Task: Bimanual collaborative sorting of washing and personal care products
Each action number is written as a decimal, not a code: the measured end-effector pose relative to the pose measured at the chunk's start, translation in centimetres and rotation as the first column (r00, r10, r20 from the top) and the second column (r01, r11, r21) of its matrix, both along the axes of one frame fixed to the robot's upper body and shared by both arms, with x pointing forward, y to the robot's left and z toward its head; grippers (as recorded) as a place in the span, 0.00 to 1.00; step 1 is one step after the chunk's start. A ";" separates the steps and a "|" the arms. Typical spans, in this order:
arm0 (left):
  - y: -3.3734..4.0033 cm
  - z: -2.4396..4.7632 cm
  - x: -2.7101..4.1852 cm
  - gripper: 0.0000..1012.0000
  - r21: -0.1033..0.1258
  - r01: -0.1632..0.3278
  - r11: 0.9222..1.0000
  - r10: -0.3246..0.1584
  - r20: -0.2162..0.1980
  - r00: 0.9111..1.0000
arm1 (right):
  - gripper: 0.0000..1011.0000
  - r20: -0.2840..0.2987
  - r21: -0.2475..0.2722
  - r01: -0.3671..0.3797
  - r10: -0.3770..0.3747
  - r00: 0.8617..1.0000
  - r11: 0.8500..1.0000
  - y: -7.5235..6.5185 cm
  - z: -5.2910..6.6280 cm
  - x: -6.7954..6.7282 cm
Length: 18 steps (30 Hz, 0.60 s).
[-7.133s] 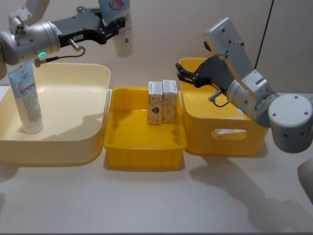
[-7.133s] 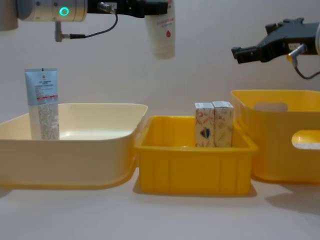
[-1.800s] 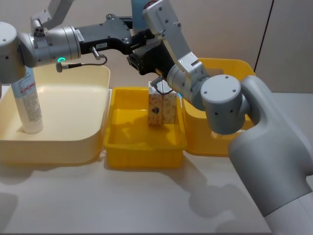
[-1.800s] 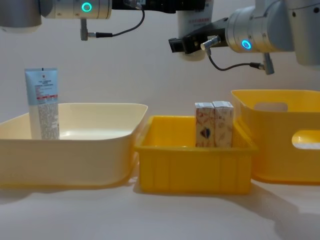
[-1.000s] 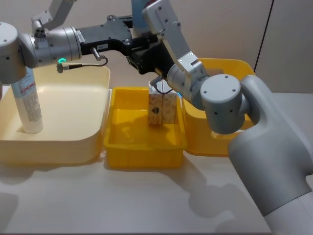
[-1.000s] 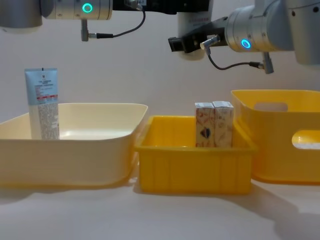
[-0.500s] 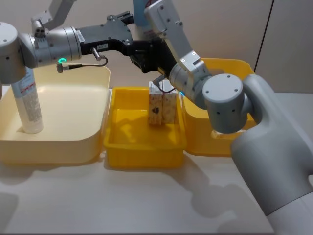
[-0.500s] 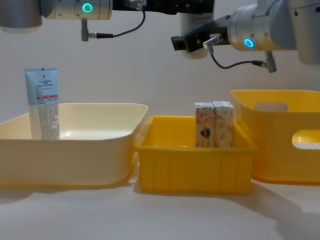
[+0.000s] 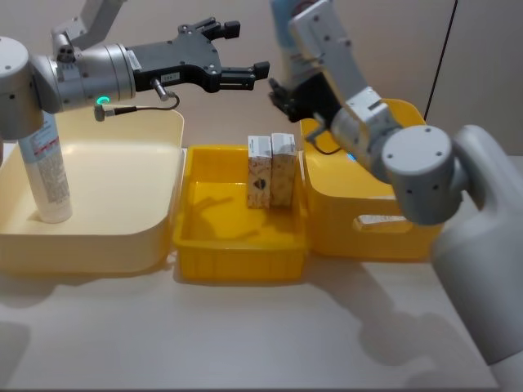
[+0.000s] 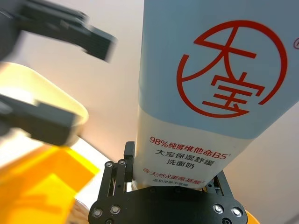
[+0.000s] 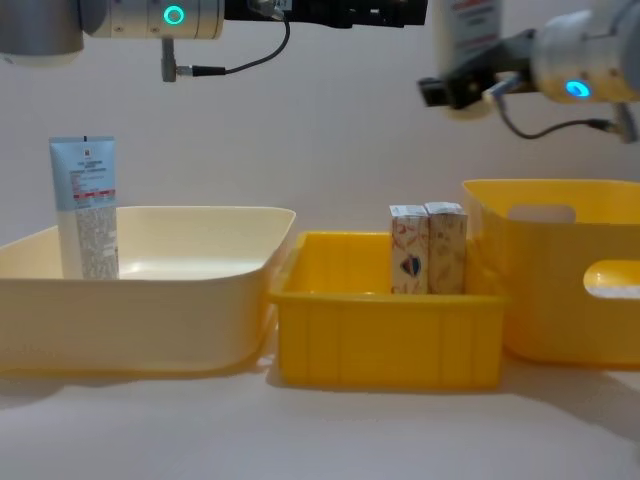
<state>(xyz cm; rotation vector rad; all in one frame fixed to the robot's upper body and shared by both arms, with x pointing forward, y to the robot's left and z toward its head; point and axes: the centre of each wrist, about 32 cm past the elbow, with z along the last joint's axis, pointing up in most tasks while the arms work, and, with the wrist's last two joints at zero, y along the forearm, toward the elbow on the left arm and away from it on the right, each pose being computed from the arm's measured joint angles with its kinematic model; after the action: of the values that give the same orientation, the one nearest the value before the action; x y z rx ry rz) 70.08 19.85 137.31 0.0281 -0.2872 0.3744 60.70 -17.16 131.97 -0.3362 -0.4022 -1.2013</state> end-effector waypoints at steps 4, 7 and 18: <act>0.00 0.00 0.00 0.99 0.000 0.000 1.000 0.000 0.000 1.000 | 0.65 0.005 -0.013 0.041 -0.041 0.999 0.999 -1.5 0.1 -0.3; 0.00 0.00 0.00 0.99 0.000 0.000 1.000 0.000 0.000 1.000 | 0.65 0.011 -0.022 0.085 -0.085 0.996 0.996 -3.0 0.3 -0.5; 0.00 0.00 0.00 0.99 0.000 -0.001 1.000 0.001 0.000 1.000 | 0.65 0.005 -0.050 0.211 -0.211 0.977 0.976 -5.3 0.9 -0.7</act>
<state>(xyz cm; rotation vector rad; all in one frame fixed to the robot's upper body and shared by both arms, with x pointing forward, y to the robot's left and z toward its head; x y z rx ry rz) 70.08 19.85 137.31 0.0281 -0.2873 0.3749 59.97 -22.43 132.88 -0.4311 -0.4047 -1.4006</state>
